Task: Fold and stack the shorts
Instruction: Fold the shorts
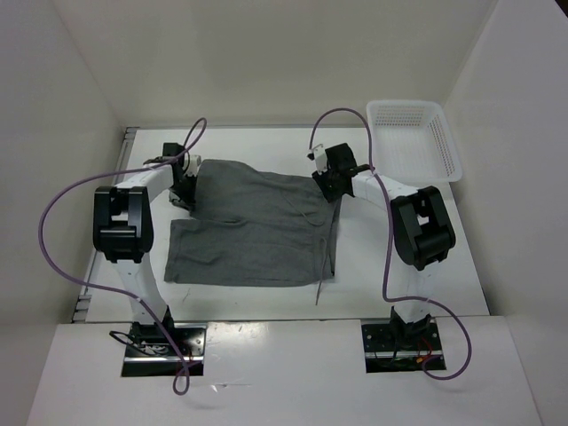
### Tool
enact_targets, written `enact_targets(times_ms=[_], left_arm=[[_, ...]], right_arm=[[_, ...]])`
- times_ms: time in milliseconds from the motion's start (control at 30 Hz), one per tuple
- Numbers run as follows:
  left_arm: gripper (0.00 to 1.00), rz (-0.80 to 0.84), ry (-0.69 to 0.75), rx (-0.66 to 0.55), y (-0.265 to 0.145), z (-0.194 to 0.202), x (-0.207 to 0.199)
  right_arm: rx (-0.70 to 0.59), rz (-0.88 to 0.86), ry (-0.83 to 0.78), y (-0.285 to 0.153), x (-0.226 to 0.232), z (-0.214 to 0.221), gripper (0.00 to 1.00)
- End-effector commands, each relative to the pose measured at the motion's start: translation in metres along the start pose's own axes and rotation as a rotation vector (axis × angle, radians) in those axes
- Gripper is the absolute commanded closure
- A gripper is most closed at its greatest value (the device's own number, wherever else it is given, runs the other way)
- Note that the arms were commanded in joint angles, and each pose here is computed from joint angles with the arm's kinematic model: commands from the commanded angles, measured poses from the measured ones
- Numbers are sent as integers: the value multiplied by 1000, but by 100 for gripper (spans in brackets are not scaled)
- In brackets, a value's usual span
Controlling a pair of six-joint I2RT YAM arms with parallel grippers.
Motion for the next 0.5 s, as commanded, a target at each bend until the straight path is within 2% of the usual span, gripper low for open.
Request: enact_targets(times_ms=[0, 33, 67, 133, 167, 233, 300, 467], left_arm=[[78, 25, -7, 379, -3, 90, -10], [76, 41, -10, 366, -9, 85, -11], [71, 51, -12, 346, -16, 78, -12], [58, 97, -19, 274, -33, 54, -15], [38, 90, -14, 164, -50, 19, -10], [22, 97, 2, 55, -65, -17, -9], [13, 72, 16, -89, -77, -64, 1], [9, 44, 37, -281, -73, -134, 15]], right_arm=[[-101, 17, 19, -3, -1, -30, 65], [-111, 4, 8, -8, 0, -35, 63], [-132, -25, 5, -11, 3, -44, 58], [-146, -38, 4, -14, 5, -51, 55], [-169, -36, 3, -18, 4, -60, 52], [-189, -34, -7, -18, 3, -70, 51], [-193, -33, -16, -15, 2, -74, 47], [-178, -23, -35, -1, 0, -75, 42]])
Point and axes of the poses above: each gripper's point midway between its finger pads, its own y axis out along the fingers, its own x axis along the line the jaws close on, z = x × y, the point moved 5 cm from there along -y, back along the fingers, and after that the axes turned 10 degrees about y, right-handed, at the moved point
